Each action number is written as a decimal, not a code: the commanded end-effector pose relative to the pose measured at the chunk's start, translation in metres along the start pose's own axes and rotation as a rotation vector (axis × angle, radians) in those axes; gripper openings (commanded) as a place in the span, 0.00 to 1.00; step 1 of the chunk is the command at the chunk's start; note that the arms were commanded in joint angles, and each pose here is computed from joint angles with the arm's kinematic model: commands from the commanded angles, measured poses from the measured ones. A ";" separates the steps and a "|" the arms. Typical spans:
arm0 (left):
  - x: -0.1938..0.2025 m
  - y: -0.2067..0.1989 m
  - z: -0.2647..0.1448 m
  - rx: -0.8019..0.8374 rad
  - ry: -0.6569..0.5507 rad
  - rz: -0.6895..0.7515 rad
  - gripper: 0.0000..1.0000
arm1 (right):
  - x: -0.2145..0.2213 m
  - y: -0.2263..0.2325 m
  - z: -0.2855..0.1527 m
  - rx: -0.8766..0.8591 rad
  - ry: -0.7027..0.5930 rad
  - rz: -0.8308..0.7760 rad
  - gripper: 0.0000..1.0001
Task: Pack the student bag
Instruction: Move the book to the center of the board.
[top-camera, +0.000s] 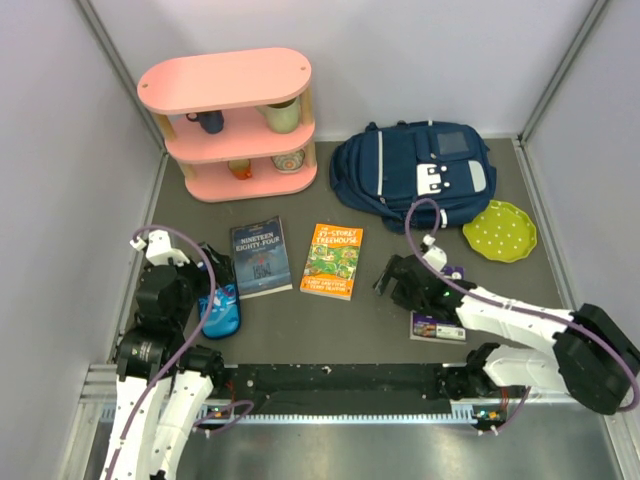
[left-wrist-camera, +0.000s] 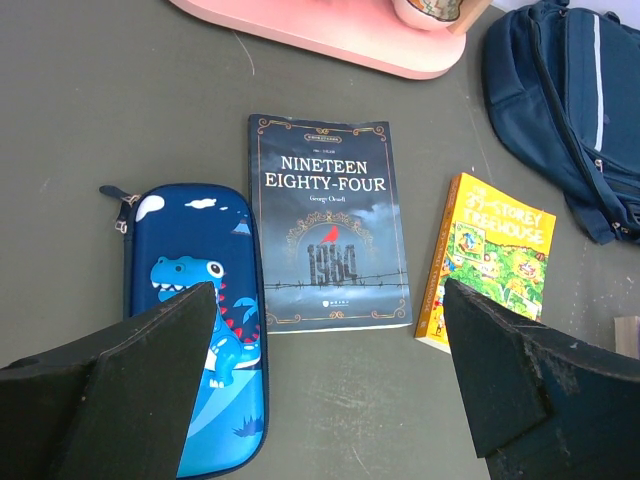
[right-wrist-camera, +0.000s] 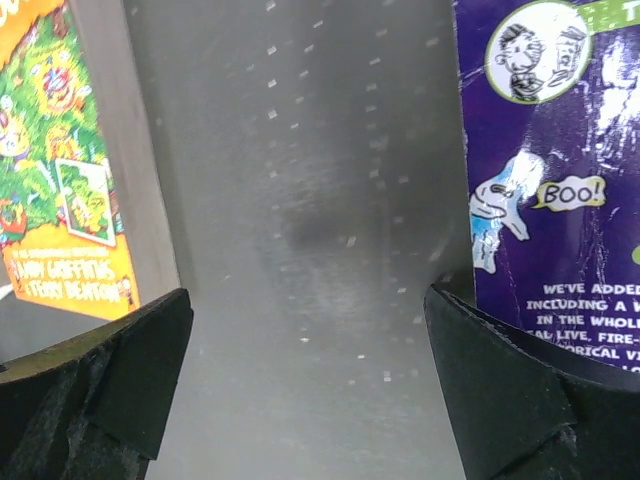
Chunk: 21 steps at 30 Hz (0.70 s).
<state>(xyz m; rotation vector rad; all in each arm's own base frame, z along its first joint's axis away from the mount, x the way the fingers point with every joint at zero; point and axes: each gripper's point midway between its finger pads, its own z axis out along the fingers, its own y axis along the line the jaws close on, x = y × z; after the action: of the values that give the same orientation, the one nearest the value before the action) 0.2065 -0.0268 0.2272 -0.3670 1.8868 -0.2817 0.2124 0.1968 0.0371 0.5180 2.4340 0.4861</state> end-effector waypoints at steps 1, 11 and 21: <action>-0.006 -0.003 0.001 0.011 -0.022 -0.008 0.99 | -0.007 -0.059 -0.006 0.144 -0.029 -0.027 0.99; -0.006 -0.004 0.002 0.014 -0.015 -0.006 0.99 | -0.046 -0.044 -0.031 0.040 -0.095 -0.052 0.99; -0.008 -0.002 0.001 0.004 -0.029 -0.012 0.99 | -0.054 0.139 -0.021 -0.282 -0.009 -0.111 0.99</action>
<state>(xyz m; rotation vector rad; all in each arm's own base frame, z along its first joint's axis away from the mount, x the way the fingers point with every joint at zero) 0.2073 -0.0269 0.2260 -0.3677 1.8932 -0.2800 0.2406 0.2171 0.1019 0.3084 2.3912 0.5628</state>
